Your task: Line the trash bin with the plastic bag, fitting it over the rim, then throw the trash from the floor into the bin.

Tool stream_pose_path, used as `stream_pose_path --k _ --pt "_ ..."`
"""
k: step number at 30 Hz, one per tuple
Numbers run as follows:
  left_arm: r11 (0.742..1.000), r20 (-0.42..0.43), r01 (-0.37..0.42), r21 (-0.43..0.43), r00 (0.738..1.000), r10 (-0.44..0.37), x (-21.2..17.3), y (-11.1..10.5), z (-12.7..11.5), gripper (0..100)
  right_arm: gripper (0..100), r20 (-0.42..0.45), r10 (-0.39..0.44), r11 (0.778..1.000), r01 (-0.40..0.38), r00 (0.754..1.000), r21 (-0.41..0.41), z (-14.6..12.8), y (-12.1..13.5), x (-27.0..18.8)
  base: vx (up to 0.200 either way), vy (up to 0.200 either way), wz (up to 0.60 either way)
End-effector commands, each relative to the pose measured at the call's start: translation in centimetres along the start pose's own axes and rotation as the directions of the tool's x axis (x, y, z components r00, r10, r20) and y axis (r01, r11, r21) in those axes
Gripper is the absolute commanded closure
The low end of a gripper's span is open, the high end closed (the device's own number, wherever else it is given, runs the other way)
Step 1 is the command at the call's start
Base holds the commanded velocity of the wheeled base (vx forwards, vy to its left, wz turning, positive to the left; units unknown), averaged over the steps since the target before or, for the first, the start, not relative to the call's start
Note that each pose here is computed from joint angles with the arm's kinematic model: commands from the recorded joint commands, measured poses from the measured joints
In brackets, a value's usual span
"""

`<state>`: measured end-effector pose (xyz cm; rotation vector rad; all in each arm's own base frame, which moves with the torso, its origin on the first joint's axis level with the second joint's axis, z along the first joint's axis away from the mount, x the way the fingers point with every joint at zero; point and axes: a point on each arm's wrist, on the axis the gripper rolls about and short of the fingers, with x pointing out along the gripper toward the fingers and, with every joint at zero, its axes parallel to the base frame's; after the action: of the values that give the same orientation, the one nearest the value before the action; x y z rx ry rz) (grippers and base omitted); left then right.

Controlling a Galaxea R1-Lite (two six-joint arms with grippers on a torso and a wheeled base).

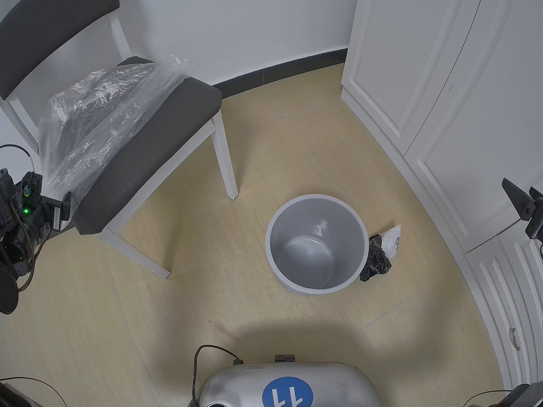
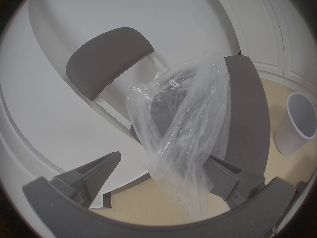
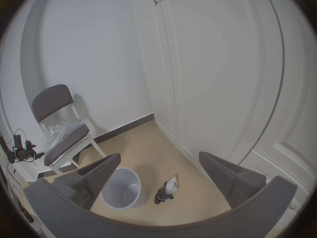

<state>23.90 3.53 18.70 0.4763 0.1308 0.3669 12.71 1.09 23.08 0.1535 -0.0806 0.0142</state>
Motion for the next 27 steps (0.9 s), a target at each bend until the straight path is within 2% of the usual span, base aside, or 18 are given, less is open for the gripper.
stream_pose_path --k 1,4,9,18,19,27 --pt "1.0 -0.024 0.006 0.005 1.0 -0.006 0.8 -0.4 -0.6 0 0 0.004 0.002 1.0 -0.002 1.0 0.001 0.1 0.0 -0.1 0.0 0.0 0.0" --pt "1.0 -0.022 0.005 0.001 1.0 -0.005 1.0 -0.6 -0.8 0 0 0.006 0.002 1.0 -0.002 1.0 0.001 0.1 0.0 -0.1 0.0 0.0 0.0" --pt "1.0 0.034 -0.017 -0.016 0.999 0.017 1.6 -0.7 -0.3 0 0 0.01 0.002 1.0 -0.002 1.0 0.001 0.1 0.0 -0.2 0.0 0.0 0.0" --pt "0.999 0.058 -0.031 -0.017 0.998 0.032 1.0 -0.5 0.3 0 0 0.022 0.006 1.0 -0.006 1.0 0.002 0.3 0.0 -0.5 0.0 0.0 0.0" --pt "0.999 0.058 -0.031 -0.017 0.998 0.032 1.0 -0.5 0.3 100 0 0.022 0.006 1.0 -0.006 1.0 0.002 0.3 0.0 -0.5 0.0 0.0 0.0" --pt "0.999 0.099 -0.002 -0.037 0.995 0.006 -0.3 -0.9 1.1 100 0 0.009 0.011 1.0 -0.011 1.0 0.0 0.1 0.1 -0.4 0.0 0.0 0.0"
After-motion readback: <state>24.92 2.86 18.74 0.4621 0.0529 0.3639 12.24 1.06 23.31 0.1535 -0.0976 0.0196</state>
